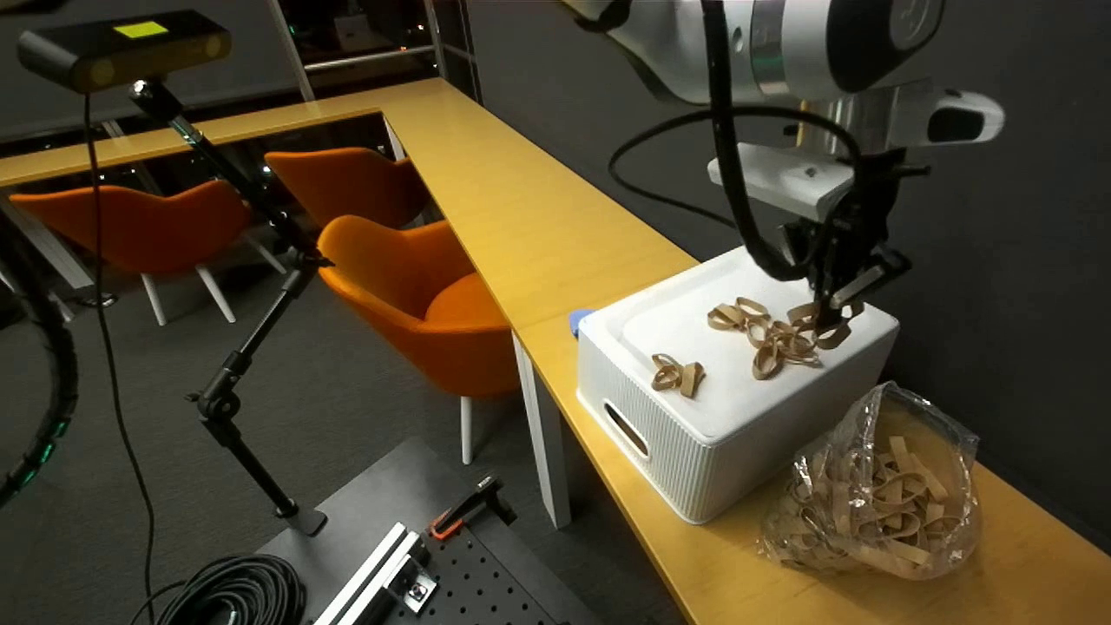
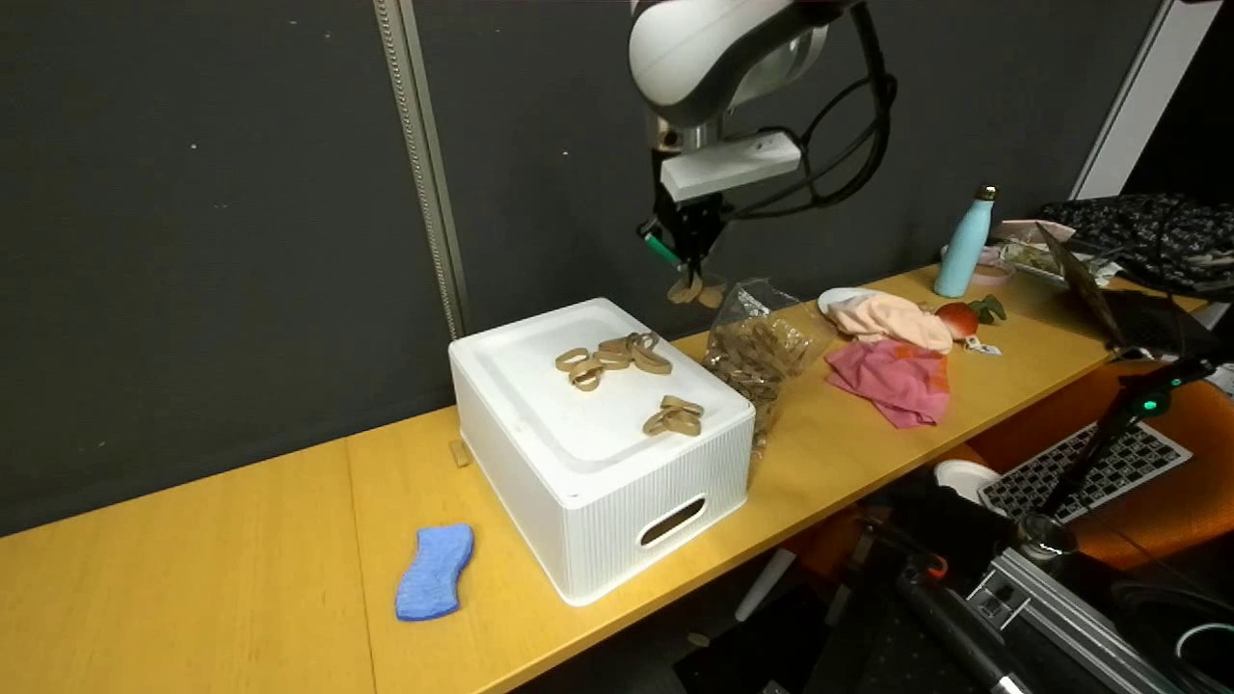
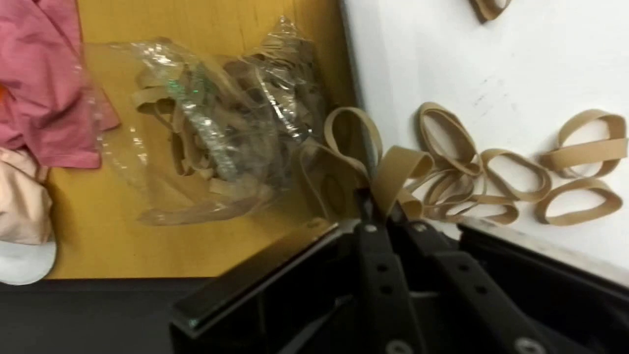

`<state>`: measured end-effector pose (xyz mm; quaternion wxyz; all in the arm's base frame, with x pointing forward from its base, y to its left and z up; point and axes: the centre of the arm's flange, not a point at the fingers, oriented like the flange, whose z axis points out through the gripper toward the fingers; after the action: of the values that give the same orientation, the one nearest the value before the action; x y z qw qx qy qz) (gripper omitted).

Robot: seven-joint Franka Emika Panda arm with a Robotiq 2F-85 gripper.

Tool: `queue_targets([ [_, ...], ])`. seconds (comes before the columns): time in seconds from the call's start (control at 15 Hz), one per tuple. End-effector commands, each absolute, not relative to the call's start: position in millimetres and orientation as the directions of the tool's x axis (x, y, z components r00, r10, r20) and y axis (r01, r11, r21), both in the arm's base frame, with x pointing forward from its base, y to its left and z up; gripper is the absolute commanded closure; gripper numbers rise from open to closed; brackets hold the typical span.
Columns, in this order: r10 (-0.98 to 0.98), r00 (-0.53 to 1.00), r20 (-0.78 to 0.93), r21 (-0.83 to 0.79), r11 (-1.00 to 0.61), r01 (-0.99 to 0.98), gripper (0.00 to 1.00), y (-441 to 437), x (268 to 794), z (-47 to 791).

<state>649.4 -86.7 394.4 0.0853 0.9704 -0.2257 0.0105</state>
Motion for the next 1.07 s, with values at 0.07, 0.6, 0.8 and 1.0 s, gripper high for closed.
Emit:
queue_targets([
  [0.07,-0.541,0.839,0.060,0.188,-0.819,-0.542,0.99,-134,596,447],
  [0.6,-0.687,0.727,0.010,0.239,-0.704,-0.669,0.99,-203,576,387],
  [0.8,-0.707,0.706,-0.040,0.271,-0.688,-0.673,0.99,-209,572,349],
  [1.0,-0.719,0.695,-0.016,0.270,-0.672,-0.690,0.99,-219,572,329],
])
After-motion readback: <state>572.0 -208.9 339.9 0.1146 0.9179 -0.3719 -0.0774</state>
